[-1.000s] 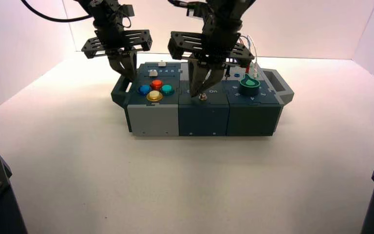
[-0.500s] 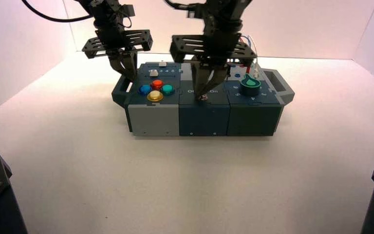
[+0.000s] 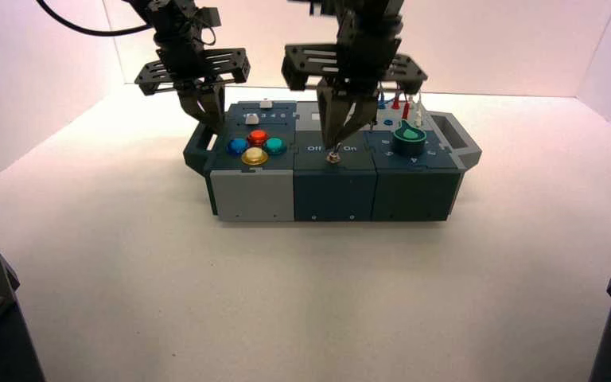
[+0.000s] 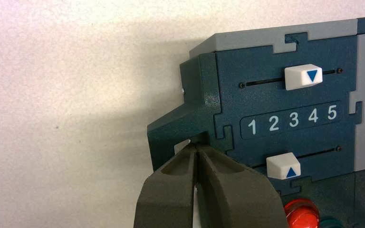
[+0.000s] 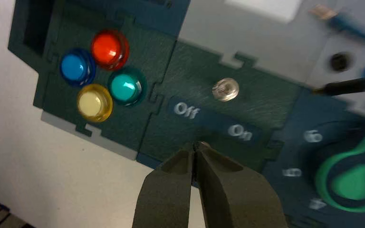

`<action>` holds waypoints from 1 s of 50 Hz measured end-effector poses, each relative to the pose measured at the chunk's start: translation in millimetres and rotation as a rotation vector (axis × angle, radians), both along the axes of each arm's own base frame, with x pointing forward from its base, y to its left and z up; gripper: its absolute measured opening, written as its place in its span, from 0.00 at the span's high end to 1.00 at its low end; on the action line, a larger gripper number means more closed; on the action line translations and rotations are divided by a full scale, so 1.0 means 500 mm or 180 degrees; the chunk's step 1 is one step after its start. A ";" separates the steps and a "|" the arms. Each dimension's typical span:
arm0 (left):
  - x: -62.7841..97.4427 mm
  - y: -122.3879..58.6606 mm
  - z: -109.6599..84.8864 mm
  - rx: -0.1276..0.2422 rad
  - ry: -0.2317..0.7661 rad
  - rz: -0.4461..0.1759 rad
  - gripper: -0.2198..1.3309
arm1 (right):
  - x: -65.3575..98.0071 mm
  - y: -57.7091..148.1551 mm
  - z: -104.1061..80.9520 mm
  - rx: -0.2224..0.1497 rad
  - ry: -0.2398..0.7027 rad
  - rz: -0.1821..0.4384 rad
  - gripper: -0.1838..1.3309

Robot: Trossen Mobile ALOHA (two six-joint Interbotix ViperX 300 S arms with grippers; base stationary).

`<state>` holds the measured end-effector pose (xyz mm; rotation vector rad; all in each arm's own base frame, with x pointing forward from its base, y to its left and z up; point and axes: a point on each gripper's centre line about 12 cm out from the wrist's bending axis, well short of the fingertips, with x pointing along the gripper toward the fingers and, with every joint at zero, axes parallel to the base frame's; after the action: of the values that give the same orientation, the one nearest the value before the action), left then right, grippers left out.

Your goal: Flip the bottom switch on with the right gripper.

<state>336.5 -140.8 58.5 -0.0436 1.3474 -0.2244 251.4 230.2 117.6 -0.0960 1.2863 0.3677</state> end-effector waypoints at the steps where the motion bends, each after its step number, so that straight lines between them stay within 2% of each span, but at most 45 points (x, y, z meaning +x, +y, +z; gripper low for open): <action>1: 0.000 0.000 0.000 0.0001 0.0005 -0.0001 0.97 | 0.001 -0.002 0.005 0.0004 -0.0010 -0.0007 0.97; 12: -0.001 -0.001 0.019 -0.0015 -0.0012 -0.0015 0.97 | -0.006 -0.010 0.066 0.0019 -0.0075 0.0075 0.97; 21: -0.018 0.002 0.037 0.0047 0.0131 -0.0145 0.97 | -0.014 -0.020 0.102 -0.0038 -0.0068 0.0224 0.97; 29: -0.015 -0.004 0.085 0.0036 0.0098 -0.0256 0.97 | -0.026 -0.018 0.120 -0.0064 -0.0008 0.0492 0.97; 39: -0.013 -0.006 0.142 0.0006 -0.0056 -0.0379 0.97 | -0.030 -0.022 0.122 -0.0137 0.0051 0.0686 0.97; 44: -0.014 -0.006 0.165 -0.0012 -0.0149 -0.0428 0.97 | -0.034 -0.024 0.124 -0.0195 0.0049 0.0876 0.97; 50: -0.016 -0.005 0.179 -0.0026 -0.0218 -0.0438 0.97 | -0.040 -0.028 0.129 -0.0260 -0.0031 0.1218 0.97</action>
<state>328.7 -143.4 148.0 0.0498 1.2825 -0.3445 231.2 216.3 182.2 -0.4162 1.2723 0.6405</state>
